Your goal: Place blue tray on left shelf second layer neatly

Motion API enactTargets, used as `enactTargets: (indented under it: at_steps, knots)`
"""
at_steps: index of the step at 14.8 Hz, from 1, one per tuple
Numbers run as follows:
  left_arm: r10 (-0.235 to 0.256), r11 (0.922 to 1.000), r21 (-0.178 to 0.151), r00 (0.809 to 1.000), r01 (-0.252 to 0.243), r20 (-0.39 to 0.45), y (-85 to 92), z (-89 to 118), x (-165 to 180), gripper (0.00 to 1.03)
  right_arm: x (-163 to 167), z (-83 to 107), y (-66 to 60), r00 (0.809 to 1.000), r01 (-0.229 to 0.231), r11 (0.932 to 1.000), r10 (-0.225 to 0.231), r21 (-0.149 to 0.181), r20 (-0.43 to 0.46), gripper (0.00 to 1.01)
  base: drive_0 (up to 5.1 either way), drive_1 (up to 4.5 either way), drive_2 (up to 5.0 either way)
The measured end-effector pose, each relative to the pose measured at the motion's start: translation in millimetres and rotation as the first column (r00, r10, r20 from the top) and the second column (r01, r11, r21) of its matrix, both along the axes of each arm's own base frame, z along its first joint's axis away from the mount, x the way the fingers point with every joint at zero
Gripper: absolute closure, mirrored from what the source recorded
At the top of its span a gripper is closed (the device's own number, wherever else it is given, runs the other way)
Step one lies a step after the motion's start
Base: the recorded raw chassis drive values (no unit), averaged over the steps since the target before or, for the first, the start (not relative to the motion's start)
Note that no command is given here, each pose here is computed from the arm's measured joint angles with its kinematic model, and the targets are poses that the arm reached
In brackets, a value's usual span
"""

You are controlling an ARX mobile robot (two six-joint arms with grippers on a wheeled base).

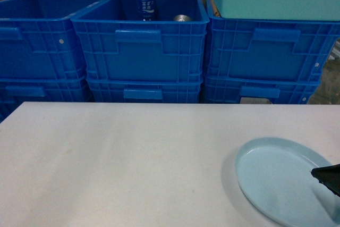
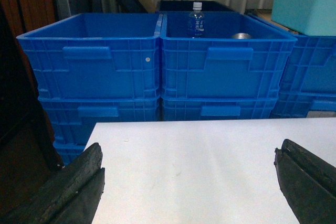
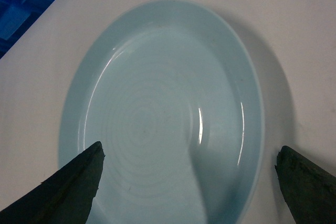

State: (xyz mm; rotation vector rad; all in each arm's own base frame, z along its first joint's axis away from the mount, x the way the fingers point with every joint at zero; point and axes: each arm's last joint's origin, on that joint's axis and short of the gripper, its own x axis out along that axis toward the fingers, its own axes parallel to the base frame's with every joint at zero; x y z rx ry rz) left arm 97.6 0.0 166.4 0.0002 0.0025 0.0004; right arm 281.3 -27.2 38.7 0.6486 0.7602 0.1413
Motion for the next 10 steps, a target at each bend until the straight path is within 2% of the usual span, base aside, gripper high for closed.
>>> enactTargets:
  at_steps: [2,5,7,10]
  knots:
    - [0.000,1.0000,0.000,1.000,0.000,0.000,0.0,0,0,0.05,-2,-2.2,7.0,1.000,-0.019,0.9998,0.019,-0.007,0.010,0.03,0.0,0.00,0.0]
    - [0.000,1.0000,0.000,1.000,0.000,0.000,0.0,0,0,0.05,-3,-9.8,10.3,1.000,-0.020,0.9997,0.020,-0.016,-0.010,0.38,0.0,0.00,0.0]
    - [0.000,1.0000,0.000,1.000,0.000,0.000,0.0,0,0,0.05,-5,-13.5,9.8,1.000,-0.003,0.9996,0.002,-0.029,-0.015,0.70,0.0,0.00,0.0]
    - [0.001,1.0000,0.000,1.000,-0.001,0.000,0.0,0,0,0.05,-11,-17.5,2.2,1.000,0.016,0.9993,-0.016,-0.033,-0.019,0.99,0.0,0.00,0.0]
